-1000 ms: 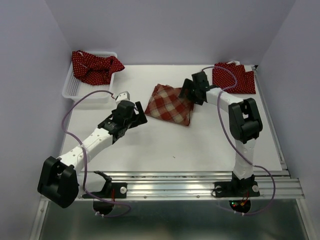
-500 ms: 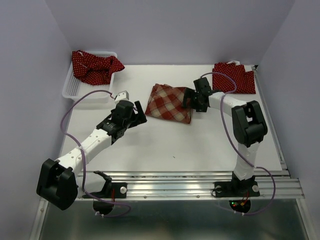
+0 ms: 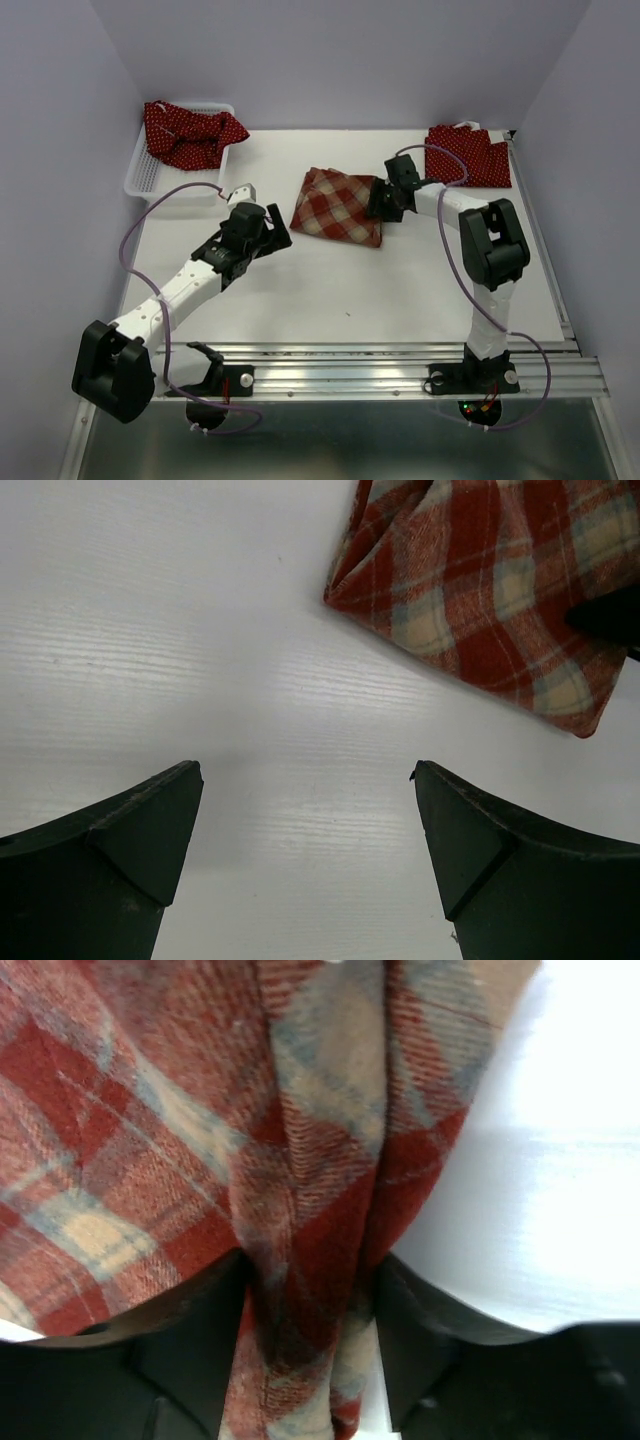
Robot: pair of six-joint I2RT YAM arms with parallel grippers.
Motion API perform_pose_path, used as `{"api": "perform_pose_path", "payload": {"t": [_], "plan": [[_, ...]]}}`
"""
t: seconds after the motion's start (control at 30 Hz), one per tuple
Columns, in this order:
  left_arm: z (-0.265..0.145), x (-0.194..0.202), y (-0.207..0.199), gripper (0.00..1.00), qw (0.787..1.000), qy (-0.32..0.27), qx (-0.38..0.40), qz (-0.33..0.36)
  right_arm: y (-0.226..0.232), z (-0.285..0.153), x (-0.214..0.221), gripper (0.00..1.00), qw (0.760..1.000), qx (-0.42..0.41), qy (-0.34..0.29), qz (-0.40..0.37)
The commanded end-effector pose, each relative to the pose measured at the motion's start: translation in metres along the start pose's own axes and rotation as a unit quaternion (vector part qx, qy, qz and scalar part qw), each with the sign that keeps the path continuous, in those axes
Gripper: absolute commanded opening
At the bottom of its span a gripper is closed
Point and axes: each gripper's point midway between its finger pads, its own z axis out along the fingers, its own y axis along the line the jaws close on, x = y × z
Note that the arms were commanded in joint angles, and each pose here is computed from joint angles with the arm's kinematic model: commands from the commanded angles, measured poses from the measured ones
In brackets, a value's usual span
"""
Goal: Fold and stack the skirts
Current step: Neatly place the folded skirt to the corner
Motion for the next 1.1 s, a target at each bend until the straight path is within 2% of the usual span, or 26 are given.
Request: {"api": "perform_pose_path", "payload": {"t": [0.0, 0.1, 0.2, 0.23, 0.4, 0.57, 0.67, 0.93, 1.07], "plan": [[-0.007, -0.013, 0.001, 0.99, 1.000, -0.026, 0.002, -0.001, 0.011, 0.007, -0.004, 0.51, 0.999, -0.018, 0.002, -0.029], [-0.006, -0.014, 0.003, 0.99, 1.000, -0.027, -0.002, -0.002, 0.018, 0.009, -0.004, 0.39, 0.998, -0.039, 0.012, -0.047], [-0.007, -0.015, 0.005, 0.99, 1.000, -0.029, -0.005, -0.003, 0.028, 0.008, -0.011, 0.17, 0.995, -0.064, 0.004, -0.073], [-0.007, -0.017, 0.006, 0.99, 0.999, -0.031, -0.007, -0.004, 0.030, 0.007, -0.015, 0.01, 0.994, -0.070, 0.000, -0.085], [-0.008, -0.020, 0.009, 0.99, 0.999, -0.036, -0.015, -0.006, 0.028, -0.024, -0.066, 0.01, 0.980, -0.028, -0.085, -0.178], [-0.008, -0.021, 0.011, 0.99, 0.999, -0.036, -0.021, -0.006, -0.005, -0.068, -0.122, 0.01, 0.940, 0.110, -0.174, -0.272], [-0.009, -0.022, 0.012, 0.99, 0.999, -0.039, -0.023, -0.007, -0.009, -0.084, -0.139, 0.01, 0.921, 0.129, -0.191, -0.313], [-0.008, -0.039, 0.011, 0.99, 0.998, -0.050, -0.038, 0.000, -0.028, -0.114, -0.195, 0.01, 0.892, 0.203, -0.233, -0.331], [-0.005, -0.045, 0.016, 0.99, 0.997, -0.056, -0.054, 0.003, -0.052, -0.138, -0.228, 0.01, 0.872, 0.271, -0.252, -0.321]]}}
